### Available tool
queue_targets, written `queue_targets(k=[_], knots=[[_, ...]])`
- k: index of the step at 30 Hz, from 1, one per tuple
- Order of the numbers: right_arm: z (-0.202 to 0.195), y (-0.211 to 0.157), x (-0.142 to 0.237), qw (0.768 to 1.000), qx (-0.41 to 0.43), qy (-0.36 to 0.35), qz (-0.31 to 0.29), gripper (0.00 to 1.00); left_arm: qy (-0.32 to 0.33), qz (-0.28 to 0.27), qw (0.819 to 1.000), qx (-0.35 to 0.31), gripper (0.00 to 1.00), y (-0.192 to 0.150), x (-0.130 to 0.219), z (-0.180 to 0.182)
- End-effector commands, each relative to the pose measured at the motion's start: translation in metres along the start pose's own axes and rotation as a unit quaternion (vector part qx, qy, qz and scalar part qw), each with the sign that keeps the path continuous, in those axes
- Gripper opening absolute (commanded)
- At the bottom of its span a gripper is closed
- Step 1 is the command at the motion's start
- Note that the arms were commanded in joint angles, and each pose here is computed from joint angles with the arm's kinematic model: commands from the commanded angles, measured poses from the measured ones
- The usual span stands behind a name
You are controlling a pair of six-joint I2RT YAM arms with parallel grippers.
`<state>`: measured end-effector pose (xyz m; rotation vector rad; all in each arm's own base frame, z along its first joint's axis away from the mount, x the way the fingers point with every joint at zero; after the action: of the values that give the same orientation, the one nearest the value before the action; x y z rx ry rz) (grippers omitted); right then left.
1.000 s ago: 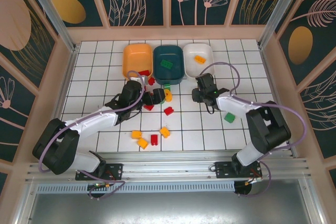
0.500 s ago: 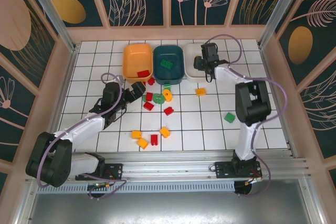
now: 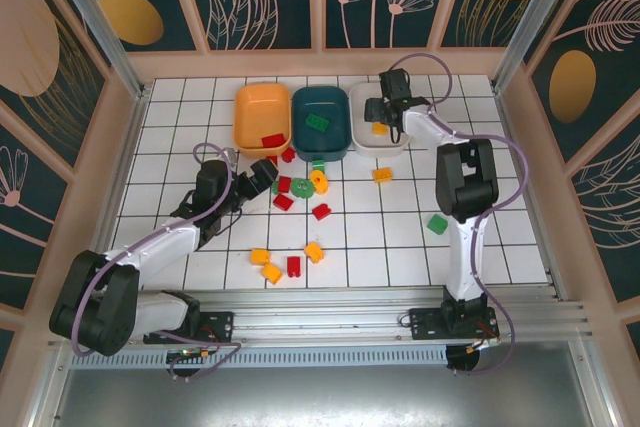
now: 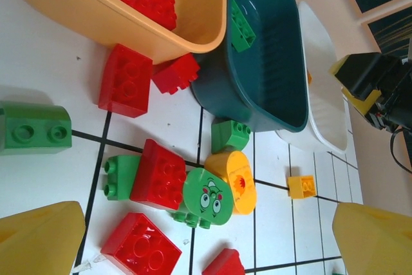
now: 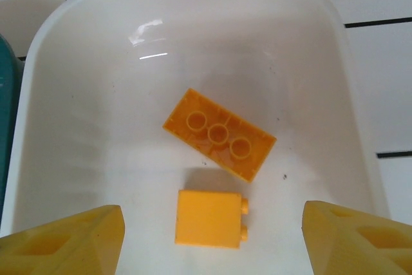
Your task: Sort the legos into containers by color
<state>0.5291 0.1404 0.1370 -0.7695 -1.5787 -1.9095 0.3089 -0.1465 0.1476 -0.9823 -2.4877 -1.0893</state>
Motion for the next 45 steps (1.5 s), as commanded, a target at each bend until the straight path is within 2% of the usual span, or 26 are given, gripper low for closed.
queue_targets(k=[1, 5, 10, 13, 17, 20, 25, 33, 41, 45], knots=[[0.004, 0.022, 0.066, 0.997, -0.026, -0.01, -0.068, 0.75, -0.047, -0.008, 0.999, -0.009, 0.98, 0.01, -0.002, -0.021], [-0.034, -0.028, 0.111, 0.99, -0.107, -0.044, -0.085, 0.81, -0.098, 0.009, 0.995, -0.027, 0.96, 0.001, -0.004, -0.034], [-0.111, -0.124, 0.155, 0.968, -0.202, -0.135, -0.063, 0.89, -0.127, 0.032, 0.987, -0.089, 0.95, -0.026, -0.008, -0.061], [-0.136, -0.169, 0.173, 0.953, -0.251, -0.165, -0.034, 0.91, -0.141, 0.051, 0.983, -0.101, 0.94, -0.037, -0.014, -0.069], [-0.153, -0.204, 0.184, 0.94, -0.288, -0.183, -0.011, 0.91, -0.14, 0.052, 0.983, -0.104, 0.94, -0.038, -0.02, -0.068], [-0.156, -0.216, 0.178, 0.939, -0.3, -0.164, 0.016, 0.9, -0.14, 0.06, 0.983, -0.104, 0.94, -0.039, -0.025, -0.068], [-0.154, -0.232, 0.162, 0.94, -0.296, -0.158, 0.057, 0.8, -0.132, 0.066, 0.984, -0.102, 0.94, -0.04, -0.027, -0.066], [-0.15, -0.232, 0.146, 0.949, -0.272, -0.143, 0.071, 0.59, -0.117, 0.064, 0.986, -0.104, 0.94, -0.039, -0.024, -0.063], [-0.148, -0.232, 0.145, 0.956, -0.252, -0.133, 0.073, 0.38, -0.103, 0.06, 0.987, -0.111, 0.94, -0.034, -0.025, -0.064], [-0.144, -0.225, 0.151, 0.961, -0.248, -0.111, 0.059, 0.34, -0.095, 0.054, 0.987, -0.115, 0.95, -0.029, -0.023, -0.065]])
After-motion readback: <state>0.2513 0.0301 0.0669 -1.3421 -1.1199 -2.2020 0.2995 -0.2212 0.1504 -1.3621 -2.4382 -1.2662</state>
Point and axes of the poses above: each hand's point on the last joint's axis, 136 mm out from that joint toward the fingers, its own x axis back along the fingers, its own z axis along the line the jaws close on, y = z × x, the point moved 4 cm from there along x, back along the fingers, and after that the axes turned 7 degrees about -x, right-handed, at the moved point
